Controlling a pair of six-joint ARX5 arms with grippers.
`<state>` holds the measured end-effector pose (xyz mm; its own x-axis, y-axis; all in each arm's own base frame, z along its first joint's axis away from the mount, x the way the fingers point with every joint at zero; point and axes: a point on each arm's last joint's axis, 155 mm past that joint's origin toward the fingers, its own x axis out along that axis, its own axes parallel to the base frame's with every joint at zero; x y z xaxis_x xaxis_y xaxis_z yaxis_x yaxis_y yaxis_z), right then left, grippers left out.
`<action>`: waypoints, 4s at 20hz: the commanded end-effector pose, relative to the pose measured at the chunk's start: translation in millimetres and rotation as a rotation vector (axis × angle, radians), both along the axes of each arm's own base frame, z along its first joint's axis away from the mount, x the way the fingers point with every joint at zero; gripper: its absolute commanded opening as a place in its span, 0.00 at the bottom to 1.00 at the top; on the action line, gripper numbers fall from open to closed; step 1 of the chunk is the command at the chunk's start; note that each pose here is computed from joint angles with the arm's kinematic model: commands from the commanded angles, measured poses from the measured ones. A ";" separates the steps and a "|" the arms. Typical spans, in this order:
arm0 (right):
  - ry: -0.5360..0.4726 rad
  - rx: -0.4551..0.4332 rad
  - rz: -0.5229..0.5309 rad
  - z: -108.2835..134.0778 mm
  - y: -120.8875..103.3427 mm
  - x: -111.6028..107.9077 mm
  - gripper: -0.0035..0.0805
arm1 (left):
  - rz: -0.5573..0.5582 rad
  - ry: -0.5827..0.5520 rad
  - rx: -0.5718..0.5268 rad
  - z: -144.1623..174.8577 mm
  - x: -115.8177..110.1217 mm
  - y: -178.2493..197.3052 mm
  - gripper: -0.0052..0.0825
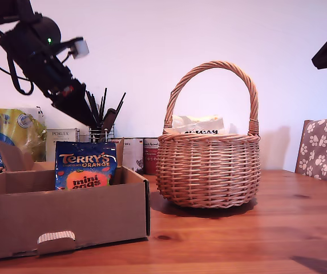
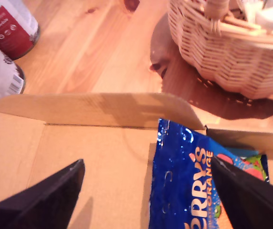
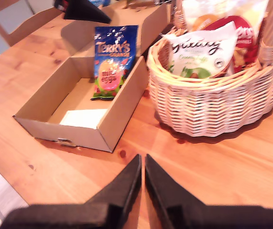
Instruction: Move the bags of Easter eggs from the cardboard box on the left into the woven basket on the right side.
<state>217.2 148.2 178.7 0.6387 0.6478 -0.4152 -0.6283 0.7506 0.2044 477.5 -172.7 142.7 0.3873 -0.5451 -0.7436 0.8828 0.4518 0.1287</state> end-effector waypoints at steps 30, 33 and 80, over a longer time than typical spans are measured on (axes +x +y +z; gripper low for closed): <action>-0.061 0.043 0.153 18.1 20.0 -16.7 0.03 | -0.055 0.404 0.081 -50.5 -87.6 -14.2 0.72; -0.060 0.043 0.153 18.1 20.0 -16.6 0.03 | -0.033 0.481 0.103 -53.6 -104.0 -17.1 0.72; -0.059 0.057 0.134 20.7 19.2 -14.0 0.03 | -0.023 0.305 0.060 12.9 -130.4 -30.9 0.03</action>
<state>203.1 166.1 191.6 0.5628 0.7452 -0.3577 -0.7264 0.6524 0.2163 346.2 -201.9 150.8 0.1249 -0.4819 -0.8673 0.8959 0.4305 -0.1102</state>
